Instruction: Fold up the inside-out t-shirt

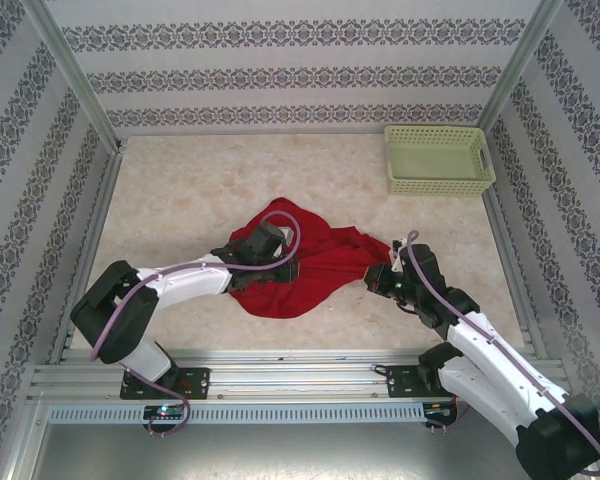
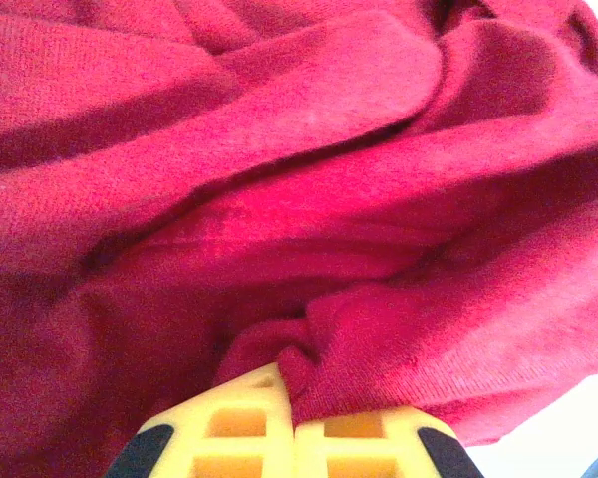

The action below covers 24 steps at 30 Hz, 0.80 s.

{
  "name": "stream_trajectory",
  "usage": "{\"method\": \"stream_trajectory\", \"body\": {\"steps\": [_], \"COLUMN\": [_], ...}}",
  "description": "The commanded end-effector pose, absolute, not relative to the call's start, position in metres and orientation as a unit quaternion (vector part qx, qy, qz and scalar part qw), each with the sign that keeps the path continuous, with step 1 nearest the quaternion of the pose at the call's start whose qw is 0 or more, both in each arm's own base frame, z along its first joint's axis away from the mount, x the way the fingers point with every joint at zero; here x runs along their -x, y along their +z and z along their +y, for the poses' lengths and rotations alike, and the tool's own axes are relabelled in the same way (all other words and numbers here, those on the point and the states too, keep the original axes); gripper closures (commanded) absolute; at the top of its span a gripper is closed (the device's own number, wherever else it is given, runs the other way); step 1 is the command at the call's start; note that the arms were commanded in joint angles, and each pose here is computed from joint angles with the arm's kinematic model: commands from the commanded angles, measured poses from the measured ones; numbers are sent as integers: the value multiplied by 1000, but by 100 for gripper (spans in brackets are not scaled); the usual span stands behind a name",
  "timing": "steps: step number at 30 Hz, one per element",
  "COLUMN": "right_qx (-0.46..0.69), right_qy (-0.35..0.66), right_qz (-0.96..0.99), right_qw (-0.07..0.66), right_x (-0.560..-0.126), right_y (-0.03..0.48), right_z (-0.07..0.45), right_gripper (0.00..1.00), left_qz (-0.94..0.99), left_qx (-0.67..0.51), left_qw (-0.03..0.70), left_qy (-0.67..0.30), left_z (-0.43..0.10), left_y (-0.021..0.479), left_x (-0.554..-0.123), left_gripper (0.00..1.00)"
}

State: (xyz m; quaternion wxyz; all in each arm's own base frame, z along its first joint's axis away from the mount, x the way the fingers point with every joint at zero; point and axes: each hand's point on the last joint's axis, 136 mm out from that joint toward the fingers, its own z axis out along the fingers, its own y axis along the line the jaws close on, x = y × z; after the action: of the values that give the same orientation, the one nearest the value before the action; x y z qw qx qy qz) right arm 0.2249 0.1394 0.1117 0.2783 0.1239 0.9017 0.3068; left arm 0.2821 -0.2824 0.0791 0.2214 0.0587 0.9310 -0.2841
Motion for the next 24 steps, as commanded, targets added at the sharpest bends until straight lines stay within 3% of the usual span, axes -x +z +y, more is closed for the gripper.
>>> {"method": "stream_trajectory", "body": {"steps": [1,6,8,15,20,21,24], "right_qx": [-136,-180,-192,-207,-196,-193,-178], "right_qy": [281,182,178,192,196,198,204], "right_qz": [908,927,925,918,919,919,918], "right_qw": [278,275,275,279,279,281,291], "right_x": [-228,-225,-224,-226,-230,-230,-233], "right_y": [106,98,98,100,103,105,115], "right_z": [131,93,88,87,92,92,95], "right_gripper": [100,100,100,100,100,100,100], "left_qz": [916,930,943,952,952,953,956], "left_qx": [-85,-59,-30,9,5,5,3], "left_qw": [249,289,275,230,205,201,194], "left_qy": [-304,-219,-184,-203,-228,-225,-219], "left_z": [-280,-231,-209,-204,-220,-221,-222], "left_y": [101,114,104,77,62,58,52], "left_x": [-278,-276,-276,-265,-267,-268,-276], "left_gripper": [95,61,52,42,45,49,72]}}
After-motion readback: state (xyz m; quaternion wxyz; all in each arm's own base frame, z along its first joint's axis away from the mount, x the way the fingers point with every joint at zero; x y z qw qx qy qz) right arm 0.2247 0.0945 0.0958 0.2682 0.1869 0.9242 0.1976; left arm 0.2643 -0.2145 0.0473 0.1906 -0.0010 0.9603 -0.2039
